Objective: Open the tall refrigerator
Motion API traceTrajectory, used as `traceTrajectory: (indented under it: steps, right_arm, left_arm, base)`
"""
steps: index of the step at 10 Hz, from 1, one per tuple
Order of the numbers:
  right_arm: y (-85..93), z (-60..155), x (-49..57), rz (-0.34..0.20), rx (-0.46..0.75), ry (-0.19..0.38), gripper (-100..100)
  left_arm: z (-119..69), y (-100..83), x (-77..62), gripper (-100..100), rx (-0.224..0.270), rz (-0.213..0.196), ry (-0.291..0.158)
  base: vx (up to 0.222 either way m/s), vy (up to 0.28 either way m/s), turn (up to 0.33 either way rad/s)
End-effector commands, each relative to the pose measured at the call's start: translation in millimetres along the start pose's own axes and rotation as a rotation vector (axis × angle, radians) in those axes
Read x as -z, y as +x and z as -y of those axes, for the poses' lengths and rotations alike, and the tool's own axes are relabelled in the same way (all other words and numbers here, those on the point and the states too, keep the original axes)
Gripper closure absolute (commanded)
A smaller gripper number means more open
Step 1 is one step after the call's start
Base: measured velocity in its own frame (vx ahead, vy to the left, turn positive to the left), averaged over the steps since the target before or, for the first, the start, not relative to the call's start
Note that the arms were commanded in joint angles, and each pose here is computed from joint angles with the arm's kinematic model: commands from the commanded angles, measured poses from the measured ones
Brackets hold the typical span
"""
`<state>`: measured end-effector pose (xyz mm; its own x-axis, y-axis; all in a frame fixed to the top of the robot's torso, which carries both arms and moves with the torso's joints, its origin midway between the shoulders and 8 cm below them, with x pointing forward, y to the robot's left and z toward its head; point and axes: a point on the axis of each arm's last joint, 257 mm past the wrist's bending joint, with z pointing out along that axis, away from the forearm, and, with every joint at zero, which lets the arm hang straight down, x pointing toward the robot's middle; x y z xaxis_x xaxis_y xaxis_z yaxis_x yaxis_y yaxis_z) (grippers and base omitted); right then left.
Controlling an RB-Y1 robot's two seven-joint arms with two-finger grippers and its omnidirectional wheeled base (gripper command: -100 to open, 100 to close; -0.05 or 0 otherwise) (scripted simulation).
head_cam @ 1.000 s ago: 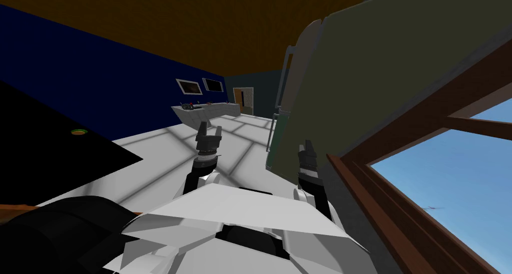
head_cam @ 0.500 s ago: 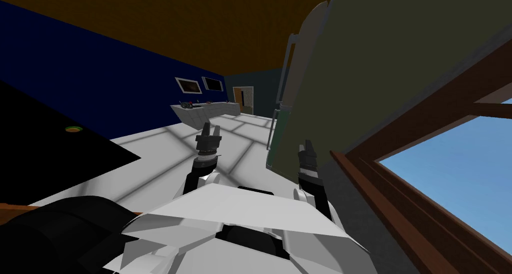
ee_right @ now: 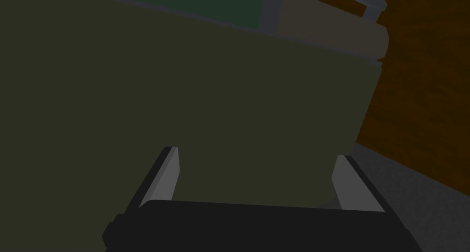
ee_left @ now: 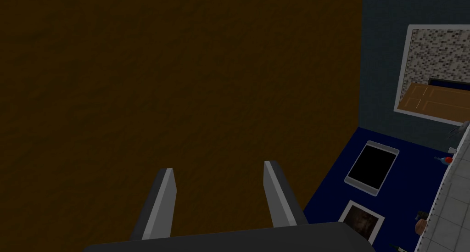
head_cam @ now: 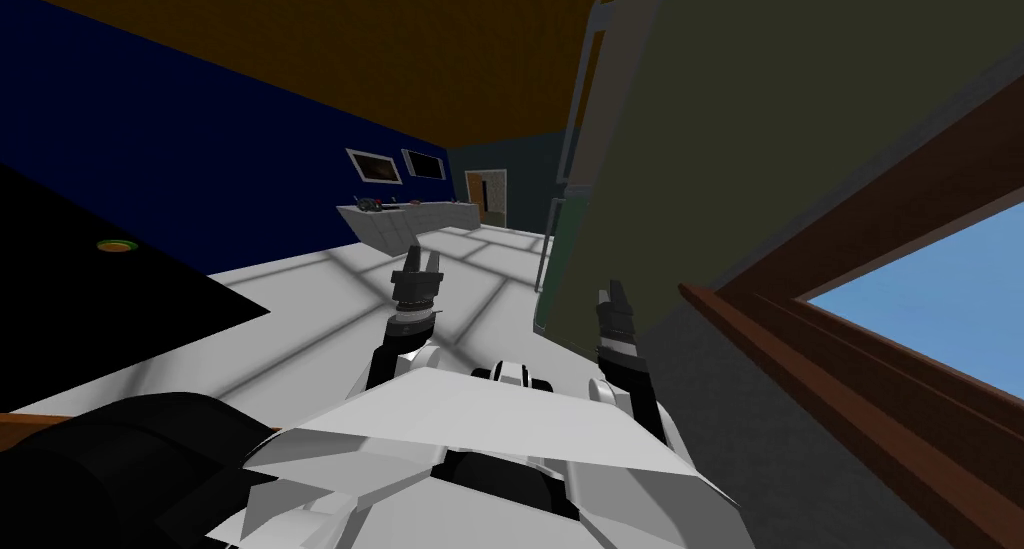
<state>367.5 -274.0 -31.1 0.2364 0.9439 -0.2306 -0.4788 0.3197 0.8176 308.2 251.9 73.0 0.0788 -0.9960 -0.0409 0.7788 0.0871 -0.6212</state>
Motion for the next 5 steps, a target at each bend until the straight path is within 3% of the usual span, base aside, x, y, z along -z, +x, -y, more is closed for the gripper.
traceTrajectory:
  steps: [1,5]
  right_arm:
    - [0.8,1.2,-0.6,-0.061,0.082,-0.008,-100]
    - [-6.2,2.6,-5.0,-0.146,0.267,-0.025,-100]
  left_arm:
    - [-0.1,0.0,0.0,0,0.000,0.000,0.000]
    - [-0.1,0.0,0.1,0,0.000,0.000,0.000]
  base:
    - [0.065,0.024,-0.056]
    - [0.097,0.049,-0.077]
